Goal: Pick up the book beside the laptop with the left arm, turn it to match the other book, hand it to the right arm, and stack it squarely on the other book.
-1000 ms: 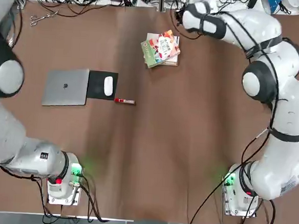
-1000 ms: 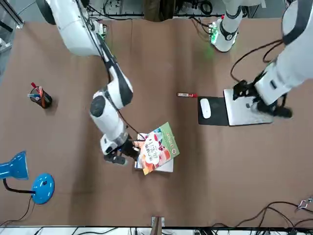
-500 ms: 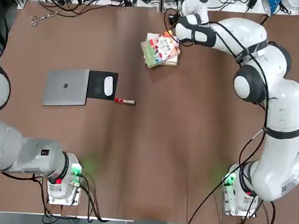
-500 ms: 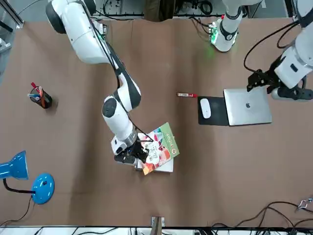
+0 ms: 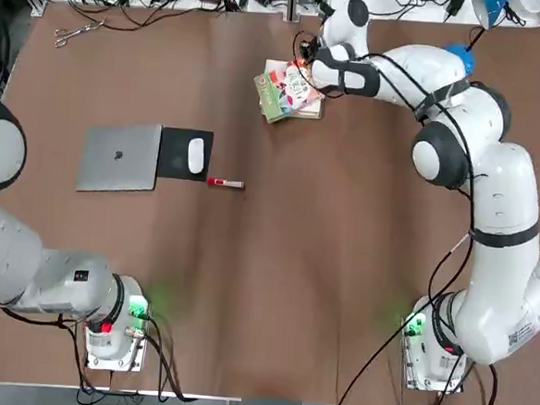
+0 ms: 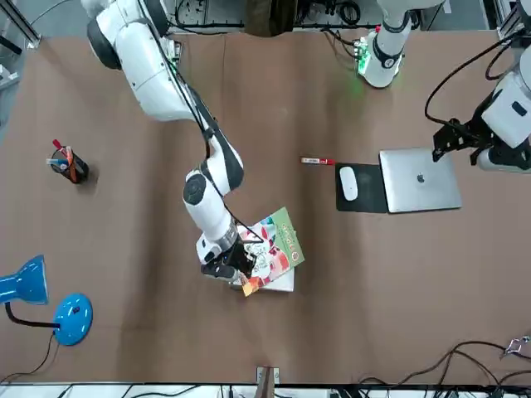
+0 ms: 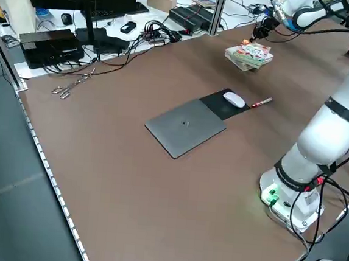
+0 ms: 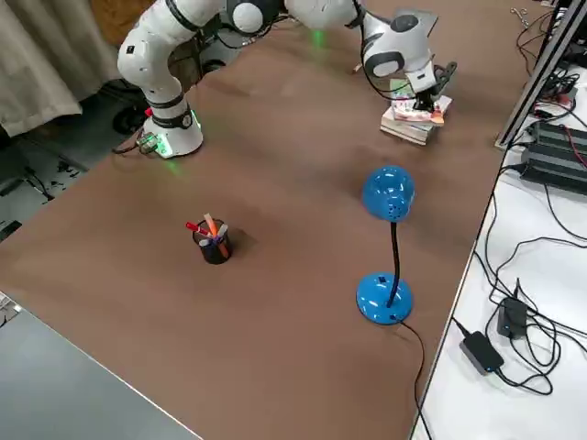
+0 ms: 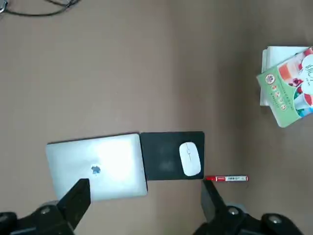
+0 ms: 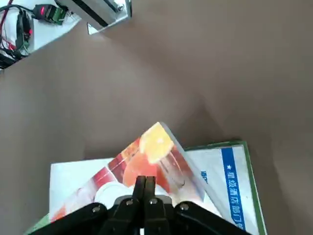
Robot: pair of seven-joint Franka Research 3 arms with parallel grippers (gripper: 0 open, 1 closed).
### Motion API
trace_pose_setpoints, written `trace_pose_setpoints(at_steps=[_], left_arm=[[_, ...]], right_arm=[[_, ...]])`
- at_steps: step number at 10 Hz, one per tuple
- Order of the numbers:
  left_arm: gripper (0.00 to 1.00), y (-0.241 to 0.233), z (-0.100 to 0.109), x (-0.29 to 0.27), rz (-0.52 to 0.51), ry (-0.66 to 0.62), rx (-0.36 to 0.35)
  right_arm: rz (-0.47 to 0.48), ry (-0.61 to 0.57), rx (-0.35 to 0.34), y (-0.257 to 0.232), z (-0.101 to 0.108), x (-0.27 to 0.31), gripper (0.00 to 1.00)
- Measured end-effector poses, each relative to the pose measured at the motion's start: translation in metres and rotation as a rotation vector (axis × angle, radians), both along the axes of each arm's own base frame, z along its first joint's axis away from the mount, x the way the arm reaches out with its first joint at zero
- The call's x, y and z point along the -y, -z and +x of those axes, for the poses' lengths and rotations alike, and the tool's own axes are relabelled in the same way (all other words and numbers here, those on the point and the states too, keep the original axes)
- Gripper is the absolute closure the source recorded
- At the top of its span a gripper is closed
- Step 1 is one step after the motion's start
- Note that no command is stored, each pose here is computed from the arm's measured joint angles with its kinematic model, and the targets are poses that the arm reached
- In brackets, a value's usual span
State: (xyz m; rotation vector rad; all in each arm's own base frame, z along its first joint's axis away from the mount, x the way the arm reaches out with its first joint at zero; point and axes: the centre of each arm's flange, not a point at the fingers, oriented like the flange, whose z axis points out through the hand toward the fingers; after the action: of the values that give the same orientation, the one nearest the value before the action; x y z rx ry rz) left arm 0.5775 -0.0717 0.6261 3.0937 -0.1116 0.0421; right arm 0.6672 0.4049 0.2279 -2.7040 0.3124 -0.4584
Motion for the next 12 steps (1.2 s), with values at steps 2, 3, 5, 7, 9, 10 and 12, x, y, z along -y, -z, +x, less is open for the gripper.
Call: trace_pose_setpoints(at_steps=[2,3,5,7,9,10,12], left_arm=[[0.0,0.008,0.007,0.001,-0.002,-0.009,-0.014],[0.0,0.011,0.007,0.002,-0.002,-0.013,-0.024],[0.0,0.022,0.004,0.007,0.002,-0.021,-0.042],[0.0,0.032,-0.001,0.008,0.008,-0.042,-0.039],[0.0,0.033,-0.006,0.006,0.053,-0.041,-0.035],[0.0,0.032,-0.007,0.008,0.063,-0.037,-0.032],[0.0,0.032,-0.007,0.01,0.065,-0.032,-0.028]], right_arm=[[0.0,-0.013,-0.001,0.004,-0.006,-0.009,0.98],[0.002,-0.015,0.003,0.002,-0.006,-0.012,0.98],[0.004,-0.016,0.007,0.0,-0.006,-0.012,0.98],[0.004,-0.025,0.005,0.001,-0.01,-0.018,0.97],[0.001,-0.032,0.0,0.006,-0.013,-0.023,0.96],[-0.002,-0.031,-0.002,0.008,-0.013,-0.022,0.96],[-0.002,-0.031,-0.003,0.009,-0.013,-0.022,0.95]])
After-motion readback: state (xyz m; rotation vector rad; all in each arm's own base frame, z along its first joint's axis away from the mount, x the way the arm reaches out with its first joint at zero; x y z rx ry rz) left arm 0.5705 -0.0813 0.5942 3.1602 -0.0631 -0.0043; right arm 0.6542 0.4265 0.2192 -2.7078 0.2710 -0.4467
